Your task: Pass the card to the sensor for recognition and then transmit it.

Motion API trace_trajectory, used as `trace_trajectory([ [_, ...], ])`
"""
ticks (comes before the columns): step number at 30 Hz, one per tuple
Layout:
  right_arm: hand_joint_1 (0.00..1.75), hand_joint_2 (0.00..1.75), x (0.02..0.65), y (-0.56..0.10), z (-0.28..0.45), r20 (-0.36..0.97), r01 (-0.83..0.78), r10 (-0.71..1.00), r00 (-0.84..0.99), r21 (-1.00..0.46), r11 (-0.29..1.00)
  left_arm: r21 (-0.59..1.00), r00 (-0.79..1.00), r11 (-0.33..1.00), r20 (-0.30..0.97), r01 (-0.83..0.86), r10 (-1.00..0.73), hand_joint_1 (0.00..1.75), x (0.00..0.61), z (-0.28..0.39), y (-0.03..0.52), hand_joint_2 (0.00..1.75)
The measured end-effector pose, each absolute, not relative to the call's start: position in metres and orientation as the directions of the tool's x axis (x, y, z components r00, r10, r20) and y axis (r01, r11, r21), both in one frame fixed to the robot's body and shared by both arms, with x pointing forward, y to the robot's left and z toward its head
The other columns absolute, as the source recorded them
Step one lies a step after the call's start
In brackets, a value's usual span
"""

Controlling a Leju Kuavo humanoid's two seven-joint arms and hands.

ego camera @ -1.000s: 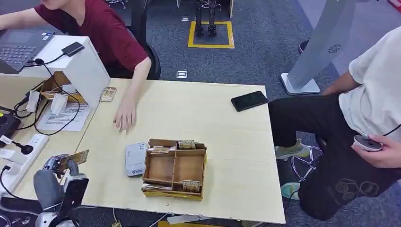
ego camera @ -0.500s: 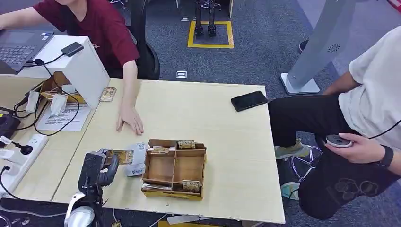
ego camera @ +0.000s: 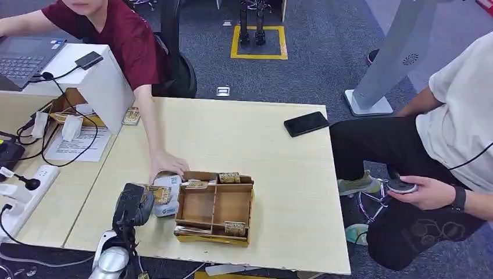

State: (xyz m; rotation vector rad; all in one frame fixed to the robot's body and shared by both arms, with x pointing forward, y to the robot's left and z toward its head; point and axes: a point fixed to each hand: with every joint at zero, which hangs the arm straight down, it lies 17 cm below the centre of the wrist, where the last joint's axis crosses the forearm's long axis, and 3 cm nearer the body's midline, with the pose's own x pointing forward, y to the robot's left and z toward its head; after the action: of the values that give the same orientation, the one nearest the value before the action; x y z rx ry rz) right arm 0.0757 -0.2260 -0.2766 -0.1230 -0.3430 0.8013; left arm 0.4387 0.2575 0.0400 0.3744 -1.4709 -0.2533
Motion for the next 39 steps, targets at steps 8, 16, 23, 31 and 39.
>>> trace_trajectory([
  [8,0.00,1.75,0.076,-0.225,-0.277,0.255,-0.691,0.730,0.634,-0.236,0.683,0.473,0.140,0.877,0.877,-0.089,-0.459,1.75,0.442,0.018,0.267,1.75],
  [16,0.00,1.75,0.076,-0.224,-0.276,0.256,-0.691,0.730,0.634,-0.236,0.683,0.564,0.160,0.820,0.822,-0.095,-0.547,1.75,0.441,0.008,0.274,1.75],
  [23,0.00,1.75,0.076,-0.224,-0.276,0.258,-0.691,0.730,0.633,-0.236,0.683,0.588,0.169,0.804,0.805,-0.091,-0.569,1.75,0.441,0.003,0.273,1.75],
  [31,0.00,1.75,0.077,-0.223,-0.276,0.271,-0.692,0.732,0.625,-0.240,0.681,0.243,0.096,0.966,0.967,-0.082,-0.235,1.75,0.435,0.014,0.256,1.75],
  [39,0.00,1.75,0.077,-0.224,-0.276,0.266,-0.696,0.738,0.620,-0.249,0.674,-0.001,-0.115,0.979,0.993,-0.205,-0.023,1.75,0.442,0.077,0.268,1.75],
])
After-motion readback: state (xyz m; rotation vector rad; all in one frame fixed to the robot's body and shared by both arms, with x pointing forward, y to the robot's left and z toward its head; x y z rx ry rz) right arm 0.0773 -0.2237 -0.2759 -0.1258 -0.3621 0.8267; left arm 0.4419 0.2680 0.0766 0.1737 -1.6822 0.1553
